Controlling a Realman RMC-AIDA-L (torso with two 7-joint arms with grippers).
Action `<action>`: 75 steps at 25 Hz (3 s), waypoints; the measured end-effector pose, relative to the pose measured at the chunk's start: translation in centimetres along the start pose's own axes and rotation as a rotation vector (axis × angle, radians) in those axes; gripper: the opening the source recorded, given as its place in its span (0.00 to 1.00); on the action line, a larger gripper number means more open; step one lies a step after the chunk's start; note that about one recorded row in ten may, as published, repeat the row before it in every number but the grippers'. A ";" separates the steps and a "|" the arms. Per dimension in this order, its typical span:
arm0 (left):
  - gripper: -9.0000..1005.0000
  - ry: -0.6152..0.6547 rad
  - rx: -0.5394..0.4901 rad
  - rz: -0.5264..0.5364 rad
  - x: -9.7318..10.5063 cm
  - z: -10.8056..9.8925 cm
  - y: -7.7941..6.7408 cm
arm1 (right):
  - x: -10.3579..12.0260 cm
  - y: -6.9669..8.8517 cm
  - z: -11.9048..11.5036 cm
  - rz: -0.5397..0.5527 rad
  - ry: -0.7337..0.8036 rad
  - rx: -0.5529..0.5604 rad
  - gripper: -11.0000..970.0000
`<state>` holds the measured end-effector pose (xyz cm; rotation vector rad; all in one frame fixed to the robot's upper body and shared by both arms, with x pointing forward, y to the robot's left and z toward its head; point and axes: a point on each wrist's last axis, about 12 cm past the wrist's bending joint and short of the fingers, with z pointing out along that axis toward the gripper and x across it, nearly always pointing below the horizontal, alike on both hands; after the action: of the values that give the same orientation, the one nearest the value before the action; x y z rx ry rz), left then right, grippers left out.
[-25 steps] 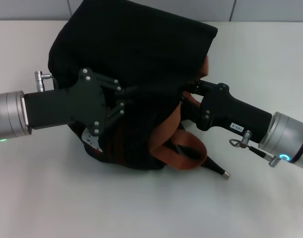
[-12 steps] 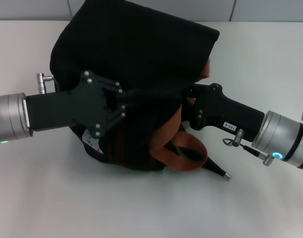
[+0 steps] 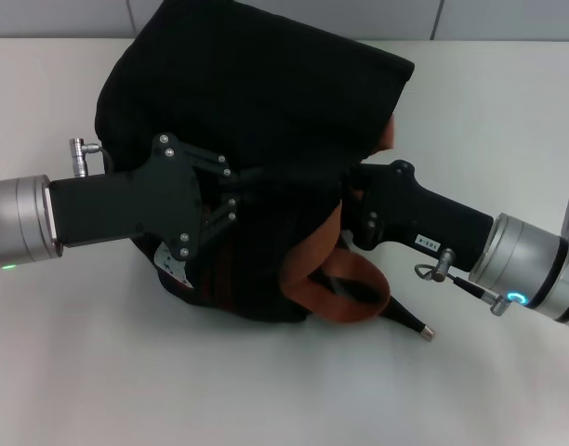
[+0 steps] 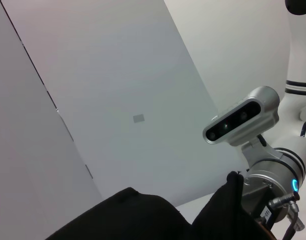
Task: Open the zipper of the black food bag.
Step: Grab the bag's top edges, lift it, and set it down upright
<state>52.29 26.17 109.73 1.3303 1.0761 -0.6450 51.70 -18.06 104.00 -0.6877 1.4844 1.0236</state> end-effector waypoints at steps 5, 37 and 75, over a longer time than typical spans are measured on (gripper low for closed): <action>0.09 -0.003 -0.009 0.000 0.0 0.0 0.1 | 0.2 0.0 0.0 -0.001 0.008 0.017 0.01; 0.09 -0.069 -0.175 -0.020 -0.3 -1.2 0.2 | 1.3 0.1 -0.7 -0.092 0.005 0.110 0.03; 0.09 -0.092 -0.221 -0.101 -0.2 -0.3 1.2 | 1.0 3.6 2.9 -0.518 -0.103 0.405 0.34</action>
<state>53.19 26.65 110.49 1.0519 1.1107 -0.6357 49.73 -13.73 103.87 -0.6634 1.2755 0.3433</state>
